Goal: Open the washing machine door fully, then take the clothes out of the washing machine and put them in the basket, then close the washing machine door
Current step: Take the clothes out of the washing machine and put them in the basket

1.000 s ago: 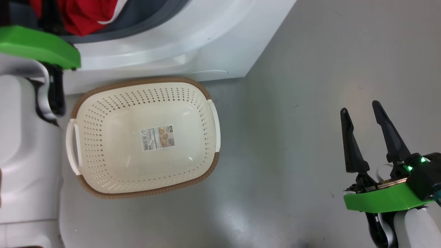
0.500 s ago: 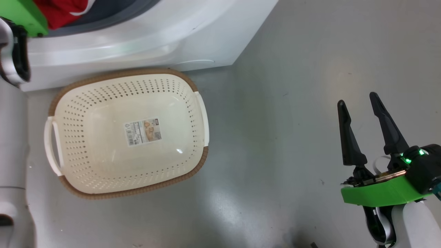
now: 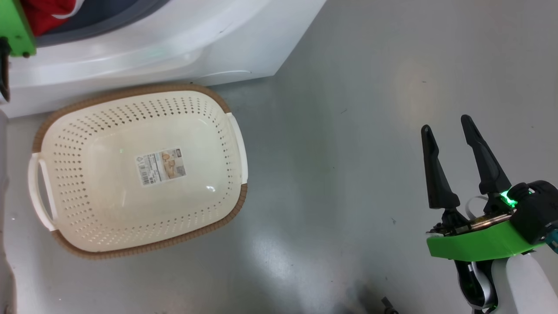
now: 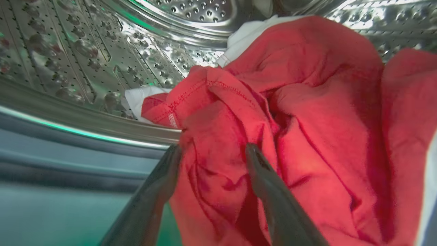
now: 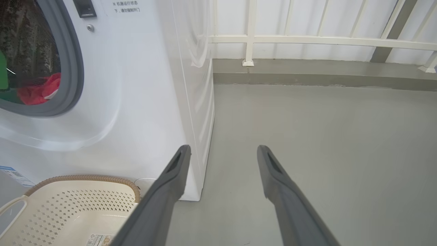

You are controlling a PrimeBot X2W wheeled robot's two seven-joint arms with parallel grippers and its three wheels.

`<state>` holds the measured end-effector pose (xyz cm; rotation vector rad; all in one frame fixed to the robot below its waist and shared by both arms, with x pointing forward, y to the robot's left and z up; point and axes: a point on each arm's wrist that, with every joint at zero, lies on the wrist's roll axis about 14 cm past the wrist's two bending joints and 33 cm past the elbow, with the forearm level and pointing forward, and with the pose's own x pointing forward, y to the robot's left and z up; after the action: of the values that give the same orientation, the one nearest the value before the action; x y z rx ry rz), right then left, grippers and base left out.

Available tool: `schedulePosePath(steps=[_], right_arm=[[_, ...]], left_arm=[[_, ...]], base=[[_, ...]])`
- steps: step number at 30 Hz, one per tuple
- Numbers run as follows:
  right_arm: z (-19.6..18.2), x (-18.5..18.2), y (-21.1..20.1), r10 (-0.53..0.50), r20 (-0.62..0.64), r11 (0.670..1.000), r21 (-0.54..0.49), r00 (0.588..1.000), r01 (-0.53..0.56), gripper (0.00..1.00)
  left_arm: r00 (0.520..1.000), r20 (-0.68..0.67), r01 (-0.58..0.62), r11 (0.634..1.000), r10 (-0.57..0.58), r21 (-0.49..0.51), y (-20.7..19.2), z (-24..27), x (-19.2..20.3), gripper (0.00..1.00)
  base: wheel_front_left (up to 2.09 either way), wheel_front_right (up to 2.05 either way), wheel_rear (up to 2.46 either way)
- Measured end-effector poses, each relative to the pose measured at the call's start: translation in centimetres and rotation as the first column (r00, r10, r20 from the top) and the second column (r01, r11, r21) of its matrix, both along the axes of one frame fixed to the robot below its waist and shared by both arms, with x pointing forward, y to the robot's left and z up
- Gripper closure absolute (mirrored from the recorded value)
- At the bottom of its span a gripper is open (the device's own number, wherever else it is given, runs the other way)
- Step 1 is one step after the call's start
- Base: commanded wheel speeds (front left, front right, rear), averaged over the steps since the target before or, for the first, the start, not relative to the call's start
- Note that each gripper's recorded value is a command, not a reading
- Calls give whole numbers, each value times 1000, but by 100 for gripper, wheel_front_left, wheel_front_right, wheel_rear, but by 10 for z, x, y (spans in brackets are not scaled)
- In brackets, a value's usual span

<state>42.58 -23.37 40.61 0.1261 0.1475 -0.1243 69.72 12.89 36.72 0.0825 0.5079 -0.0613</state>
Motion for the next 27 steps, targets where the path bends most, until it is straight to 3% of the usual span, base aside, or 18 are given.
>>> schedulePosePath(steps=[12,13,14,15,16,27], right_arm=[[6,-1,-5,-14,14,1000,-1,1000,14,0],[7,-1,-5,-15,16,1000,-1,1000,15,0],[7,-1,-5,-15,17,1000,-1,1000,15,0],[8,-1,-5,-15,18,1000,-1,1000,15,0],[8,-1,-5,-16,19,1000,0,1000,16,0],[8,2,-1,-5,25,1000,10,1000,5,0]], left_arm=[[995,-96,5,999,0,49,2,-18,-5,0],[995,-97,5,999,0,50,2,-18,-5,15],[995,-99,5,999,0,48,2,-18,-6,15],[994,-105,6,999,-1,46,1,-19,-6,65],[994,-108,6,999,-1,42,1,-19,-7,100],[1000,-8,20,999,-20,-40,-1,-11,-7,100]], base=[[0,0,0],[0,0,0],[0,0,0],[0,0,0],[0,0,0],[0,0,0]])
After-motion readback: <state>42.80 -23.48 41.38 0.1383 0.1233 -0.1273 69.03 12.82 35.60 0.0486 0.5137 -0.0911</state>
